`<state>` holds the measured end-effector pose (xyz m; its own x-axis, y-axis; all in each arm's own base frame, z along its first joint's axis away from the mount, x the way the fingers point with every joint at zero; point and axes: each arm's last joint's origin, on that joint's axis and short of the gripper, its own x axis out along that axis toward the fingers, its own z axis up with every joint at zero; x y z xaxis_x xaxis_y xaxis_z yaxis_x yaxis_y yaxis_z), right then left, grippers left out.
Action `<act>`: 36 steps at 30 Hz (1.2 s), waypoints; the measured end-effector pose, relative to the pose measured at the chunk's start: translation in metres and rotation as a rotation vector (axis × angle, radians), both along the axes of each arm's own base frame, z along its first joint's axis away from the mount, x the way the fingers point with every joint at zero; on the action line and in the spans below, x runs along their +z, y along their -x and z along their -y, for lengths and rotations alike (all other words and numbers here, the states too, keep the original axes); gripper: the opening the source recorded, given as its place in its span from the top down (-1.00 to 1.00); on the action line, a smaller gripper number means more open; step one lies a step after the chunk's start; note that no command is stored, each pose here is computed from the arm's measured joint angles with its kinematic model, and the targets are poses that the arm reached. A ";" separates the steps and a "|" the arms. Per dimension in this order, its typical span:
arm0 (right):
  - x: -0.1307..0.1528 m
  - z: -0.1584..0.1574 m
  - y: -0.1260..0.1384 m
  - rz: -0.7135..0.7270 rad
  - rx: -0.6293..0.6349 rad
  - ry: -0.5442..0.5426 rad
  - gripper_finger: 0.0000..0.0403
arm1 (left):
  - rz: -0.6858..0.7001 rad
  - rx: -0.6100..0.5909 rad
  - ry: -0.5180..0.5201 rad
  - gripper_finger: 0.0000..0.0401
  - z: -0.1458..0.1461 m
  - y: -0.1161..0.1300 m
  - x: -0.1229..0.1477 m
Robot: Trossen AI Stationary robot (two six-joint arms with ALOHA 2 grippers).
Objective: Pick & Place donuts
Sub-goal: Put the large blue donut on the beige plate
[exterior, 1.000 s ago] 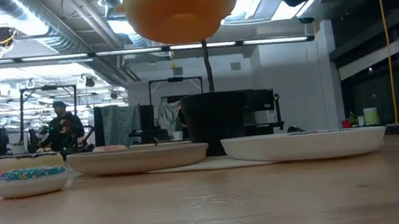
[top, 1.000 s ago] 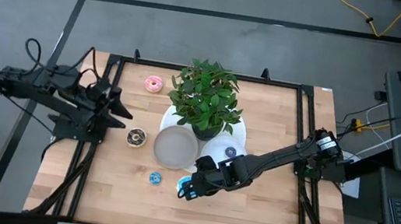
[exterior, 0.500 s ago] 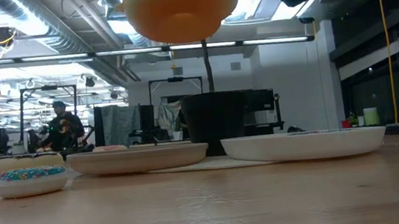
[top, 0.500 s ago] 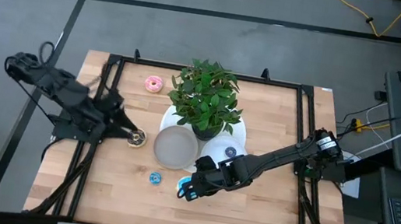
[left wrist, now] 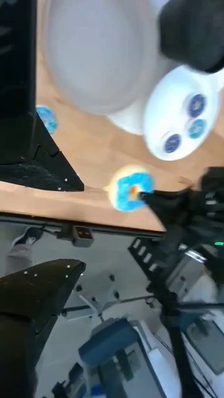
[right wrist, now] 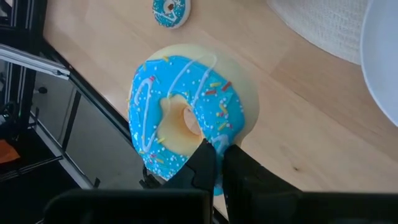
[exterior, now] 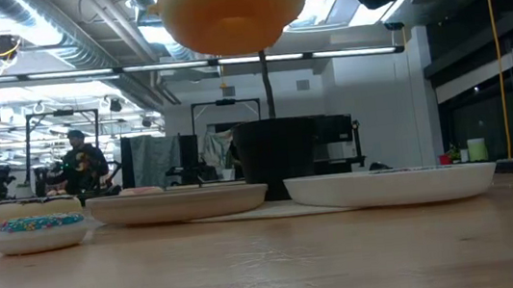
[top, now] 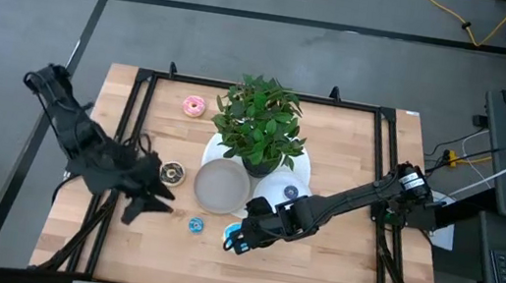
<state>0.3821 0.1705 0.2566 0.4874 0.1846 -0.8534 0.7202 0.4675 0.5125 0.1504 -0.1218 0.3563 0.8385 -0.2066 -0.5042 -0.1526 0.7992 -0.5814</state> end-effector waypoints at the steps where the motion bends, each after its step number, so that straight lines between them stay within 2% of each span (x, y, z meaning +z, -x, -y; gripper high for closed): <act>1: 0.000 0.000 0.000 0.001 0.003 0.002 0.91 | -0.019 -0.002 0.007 0.10 0.005 -0.002 -0.003; 5: 0.000 0.000 0.000 0.002 0.009 0.006 0.91 | -0.099 -0.045 -0.020 0.11 0.026 -0.013 -0.020; 11: 0.000 0.000 0.000 0.005 0.022 0.014 0.91 | -0.174 -0.072 -0.156 0.12 0.050 -0.031 -0.048; 19: 0.000 0.000 0.000 0.004 0.024 0.011 0.91 | -0.167 -0.061 -0.451 0.13 0.076 -0.050 -0.086; 24: 0.000 0.000 0.000 0.003 0.026 0.008 0.91 | -0.192 -0.083 -0.563 0.13 0.087 -0.061 -0.109; 29: 0.000 0.000 0.000 0.005 0.028 0.005 0.91 | -0.172 -0.049 -0.623 0.16 0.094 -0.069 -0.122; 36: 0.001 -0.001 -0.001 0.011 0.032 -0.006 0.91 | -0.067 -0.016 -0.609 0.16 0.098 -0.082 -0.118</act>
<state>0.3828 0.1715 0.2573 0.4909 0.2052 -0.8467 0.6991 0.4872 0.5233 0.2325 -0.2201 0.2381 0.8002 0.1229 -0.5870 -0.1581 0.9874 -0.0087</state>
